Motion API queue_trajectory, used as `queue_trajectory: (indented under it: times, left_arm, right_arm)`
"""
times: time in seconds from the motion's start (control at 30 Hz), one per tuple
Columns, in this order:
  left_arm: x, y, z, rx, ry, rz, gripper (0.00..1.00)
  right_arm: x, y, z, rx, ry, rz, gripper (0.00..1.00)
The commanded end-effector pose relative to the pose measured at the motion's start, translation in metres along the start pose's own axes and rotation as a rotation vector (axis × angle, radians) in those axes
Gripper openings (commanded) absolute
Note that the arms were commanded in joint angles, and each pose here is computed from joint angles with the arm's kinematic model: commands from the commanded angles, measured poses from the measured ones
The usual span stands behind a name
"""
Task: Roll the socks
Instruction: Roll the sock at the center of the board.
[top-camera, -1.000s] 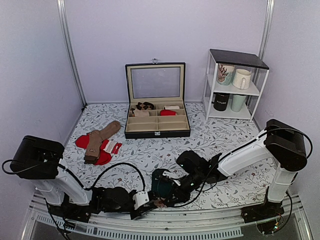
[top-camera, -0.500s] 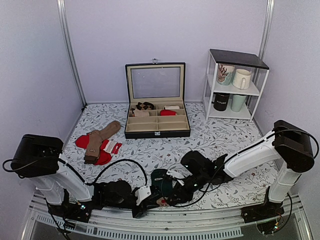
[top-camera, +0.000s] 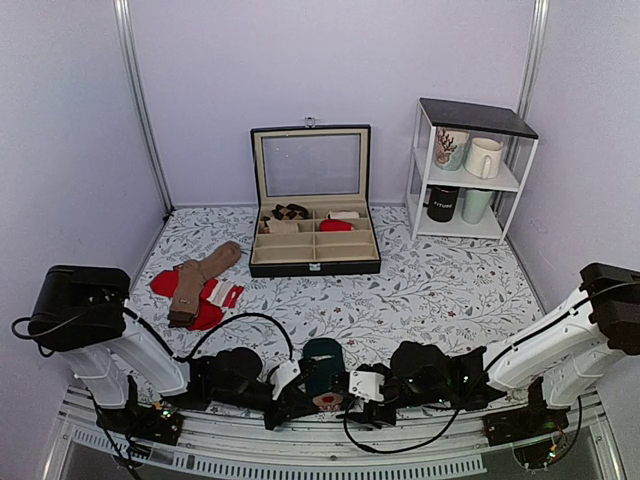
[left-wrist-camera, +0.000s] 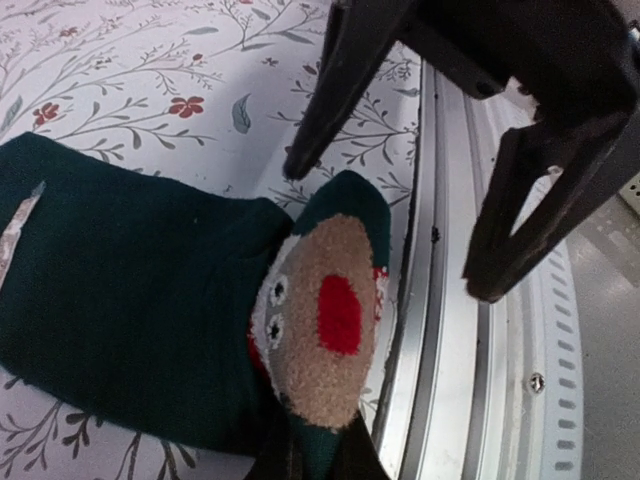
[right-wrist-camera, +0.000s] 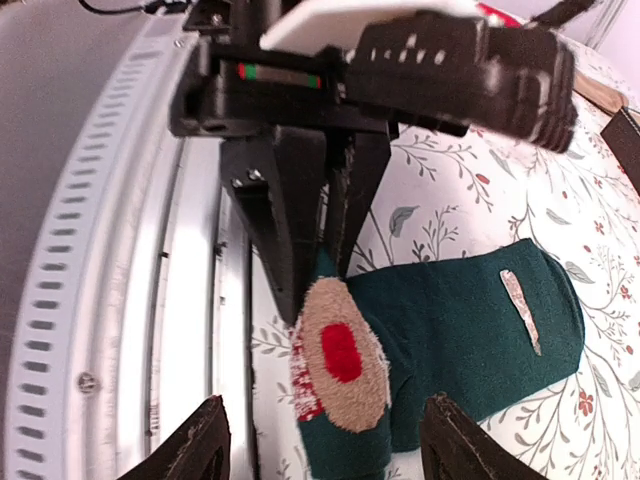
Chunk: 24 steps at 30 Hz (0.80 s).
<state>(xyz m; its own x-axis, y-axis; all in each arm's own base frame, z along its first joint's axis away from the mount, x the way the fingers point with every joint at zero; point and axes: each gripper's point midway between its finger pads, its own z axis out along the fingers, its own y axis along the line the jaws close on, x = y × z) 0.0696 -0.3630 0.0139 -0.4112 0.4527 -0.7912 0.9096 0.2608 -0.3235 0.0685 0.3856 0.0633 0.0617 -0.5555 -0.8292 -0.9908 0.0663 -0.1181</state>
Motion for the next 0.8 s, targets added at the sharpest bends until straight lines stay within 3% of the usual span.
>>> queue_trajectory:
  times: [0.0,0.2,0.33,0.53,0.6,0.63,0.7,0.77]
  left_arm:
    - [0.070,0.012,-0.005,-0.023,0.244,-0.081,0.00]
    - [0.071,0.013,-0.006,-0.017,0.245,-0.088,0.00]
    - [0.072,0.013,-0.006,-0.012,0.247,-0.092,0.00]
    - [0.073,0.012,-0.004,-0.001,0.250,-0.103,0.00]
    - [0.070,0.012,-0.005,-0.007,0.241,-0.101,0.00]
    - [0.068,0.014,-0.006,-0.022,0.232,-0.092,0.05]
    - [0.057,0.018,-0.008,-0.056,0.200,-0.061,0.30]
    - [0.043,0.020,-0.013,-0.104,0.160,-0.003,0.42]
  right_arm:
    - [0.006,-0.018,0.015,0.137,0.035,-0.094,0.66]
    - [0.011,-0.014,0.022,0.119,0.052,-0.115,0.64]
    - [0.021,-0.016,0.026,0.129,0.087,-0.101,0.57]
    - [0.035,-0.009,0.035,0.089,0.149,-0.058,0.29]
    - [0.043,-0.006,0.035,0.078,0.176,-0.025,0.24]
    - [0.047,-0.004,0.035,0.072,0.187,-0.011,0.23]
    - [0.050,0.000,0.033,0.046,0.201,0.034,0.22]
    - [0.050,0.009,0.030,-0.002,0.214,0.081,0.22]
